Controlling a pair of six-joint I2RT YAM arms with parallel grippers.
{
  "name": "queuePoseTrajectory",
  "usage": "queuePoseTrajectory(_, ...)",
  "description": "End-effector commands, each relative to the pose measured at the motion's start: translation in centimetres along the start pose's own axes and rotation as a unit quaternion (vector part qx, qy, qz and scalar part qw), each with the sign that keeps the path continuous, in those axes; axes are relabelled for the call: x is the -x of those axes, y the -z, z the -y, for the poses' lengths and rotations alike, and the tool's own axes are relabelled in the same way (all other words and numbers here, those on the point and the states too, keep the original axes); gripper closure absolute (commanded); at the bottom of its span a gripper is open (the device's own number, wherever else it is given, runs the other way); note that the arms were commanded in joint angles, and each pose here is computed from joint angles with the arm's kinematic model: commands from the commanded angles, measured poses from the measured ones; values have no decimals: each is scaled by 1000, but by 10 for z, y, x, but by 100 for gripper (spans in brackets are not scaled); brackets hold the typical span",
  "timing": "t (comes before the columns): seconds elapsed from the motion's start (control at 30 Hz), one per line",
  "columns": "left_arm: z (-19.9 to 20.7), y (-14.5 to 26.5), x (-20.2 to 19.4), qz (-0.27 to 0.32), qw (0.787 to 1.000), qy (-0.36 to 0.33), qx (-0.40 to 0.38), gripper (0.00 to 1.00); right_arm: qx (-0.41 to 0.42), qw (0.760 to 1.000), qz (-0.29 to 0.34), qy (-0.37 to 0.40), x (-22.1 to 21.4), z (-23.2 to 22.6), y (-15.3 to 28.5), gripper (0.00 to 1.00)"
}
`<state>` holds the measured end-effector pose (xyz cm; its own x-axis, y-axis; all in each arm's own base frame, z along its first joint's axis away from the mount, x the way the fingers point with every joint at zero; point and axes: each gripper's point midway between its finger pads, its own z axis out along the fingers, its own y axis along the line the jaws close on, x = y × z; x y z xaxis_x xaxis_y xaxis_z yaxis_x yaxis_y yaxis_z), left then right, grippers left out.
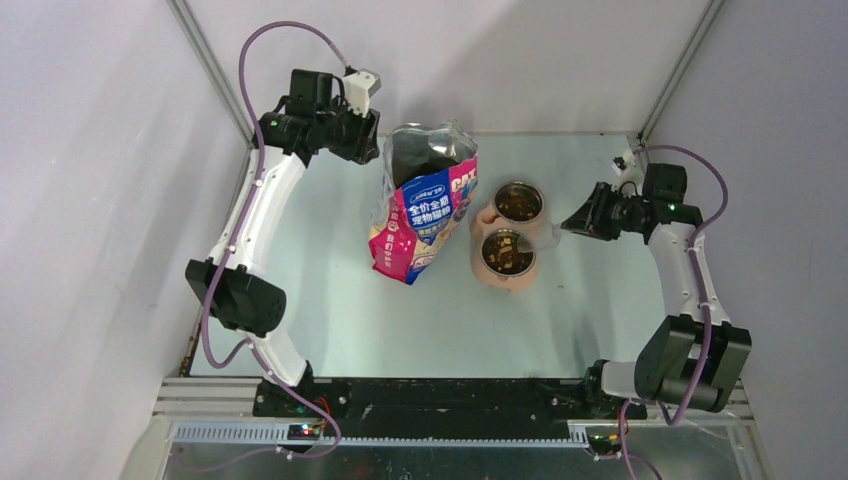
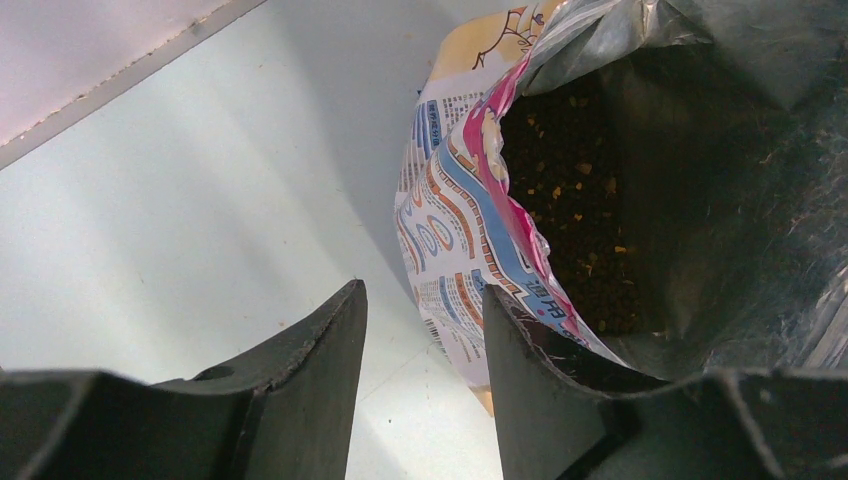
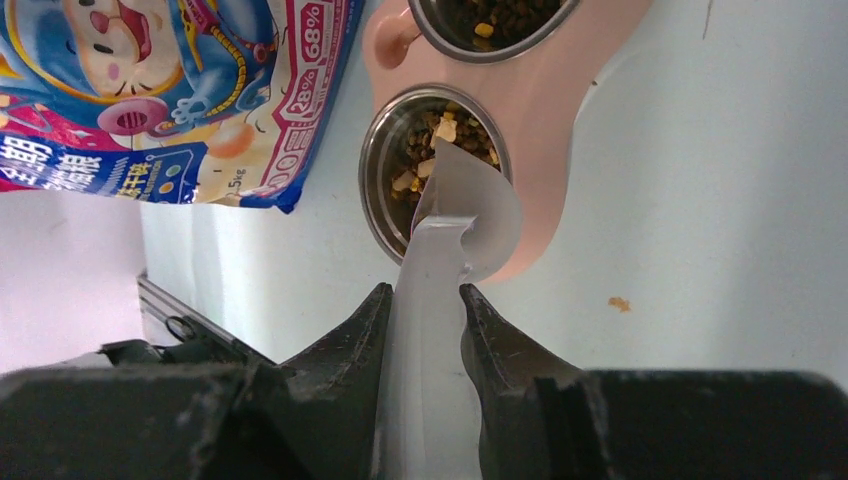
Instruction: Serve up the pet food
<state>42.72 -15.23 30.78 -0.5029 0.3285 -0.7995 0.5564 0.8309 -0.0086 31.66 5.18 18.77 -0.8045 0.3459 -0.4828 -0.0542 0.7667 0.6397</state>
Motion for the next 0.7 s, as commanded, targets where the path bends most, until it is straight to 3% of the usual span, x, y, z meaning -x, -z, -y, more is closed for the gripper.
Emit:
queuePoseTrajectory(0.0, 7, 24, 19, 41, 999, -2, -3, 47, -14, 996, 14, 82, 19, -12, 0, 100)
queuePoseTrajectory(0.4, 11, 26, 19, 40, 999, -8, -6, 46, -40, 967, -37, 248, 4, -34, -35, 100)
queuePoseTrajectory(0.67, 11, 27, 18, 39, 999, -11, -6, 46, -20, 952, -65, 298, -14, -58, -38, 100)
